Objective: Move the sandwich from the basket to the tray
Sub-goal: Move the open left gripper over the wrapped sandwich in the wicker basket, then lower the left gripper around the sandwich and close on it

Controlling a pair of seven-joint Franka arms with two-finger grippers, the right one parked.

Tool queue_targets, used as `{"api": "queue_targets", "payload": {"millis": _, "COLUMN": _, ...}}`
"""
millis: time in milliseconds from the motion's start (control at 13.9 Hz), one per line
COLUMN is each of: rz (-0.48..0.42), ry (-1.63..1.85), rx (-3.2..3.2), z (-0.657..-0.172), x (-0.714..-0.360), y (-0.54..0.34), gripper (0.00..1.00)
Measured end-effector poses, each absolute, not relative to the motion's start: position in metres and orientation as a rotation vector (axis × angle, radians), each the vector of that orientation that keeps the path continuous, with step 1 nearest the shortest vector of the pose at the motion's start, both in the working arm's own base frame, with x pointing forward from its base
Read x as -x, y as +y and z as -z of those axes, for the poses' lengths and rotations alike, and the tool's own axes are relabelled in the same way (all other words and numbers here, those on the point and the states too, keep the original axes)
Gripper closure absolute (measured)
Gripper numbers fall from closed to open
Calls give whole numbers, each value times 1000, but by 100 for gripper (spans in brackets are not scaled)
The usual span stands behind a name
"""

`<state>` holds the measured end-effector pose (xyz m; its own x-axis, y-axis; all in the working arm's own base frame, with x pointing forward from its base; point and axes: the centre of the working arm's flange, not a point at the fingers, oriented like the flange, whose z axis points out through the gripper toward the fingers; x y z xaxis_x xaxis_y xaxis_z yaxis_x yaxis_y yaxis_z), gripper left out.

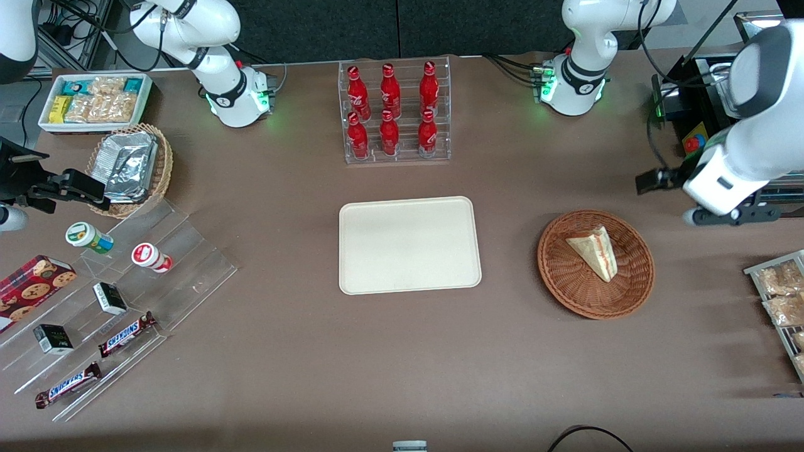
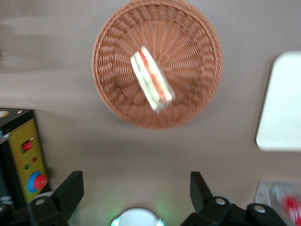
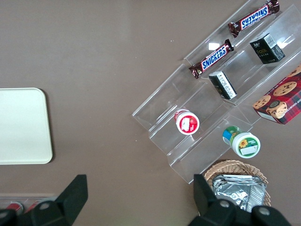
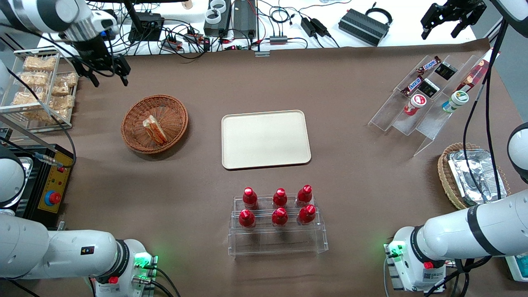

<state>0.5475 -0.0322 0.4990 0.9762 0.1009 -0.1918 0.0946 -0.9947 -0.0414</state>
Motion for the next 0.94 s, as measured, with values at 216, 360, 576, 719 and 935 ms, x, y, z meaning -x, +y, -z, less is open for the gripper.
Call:
{"api": "queue_targets", "payload": {"millis": 216, "rz": -137, "ry": -496, "rx": 3068, "z": -438, "x": -546, "y": -34, "gripper": 0}}
{"api": "queue_targets", "payload": {"millis": 360, "rz": -54, "ry": -673, "rx": 3047, "z": -403, "x": -536, "y": -36, "gripper": 0}}
{"api": "queue_targets", "payload": {"millis": 576, "rz": 0, "ry": -816, "rx": 3023, "z": -368, "x": -522, "y": -36, "gripper": 0}}
{"api": "queue_targets", "payload": {"millis": 719, "rz": 14, "ry": -827, "rx": 3024, "z": -354, "x": -516, "y": -36, "gripper": 0}}
{"api": "queue_targets", "payload": {"millis": 935, "rz": 1, "ry": -793, "rx": 3033, "z": -333, "x": -510, "y": -49, "gripper": 0}}
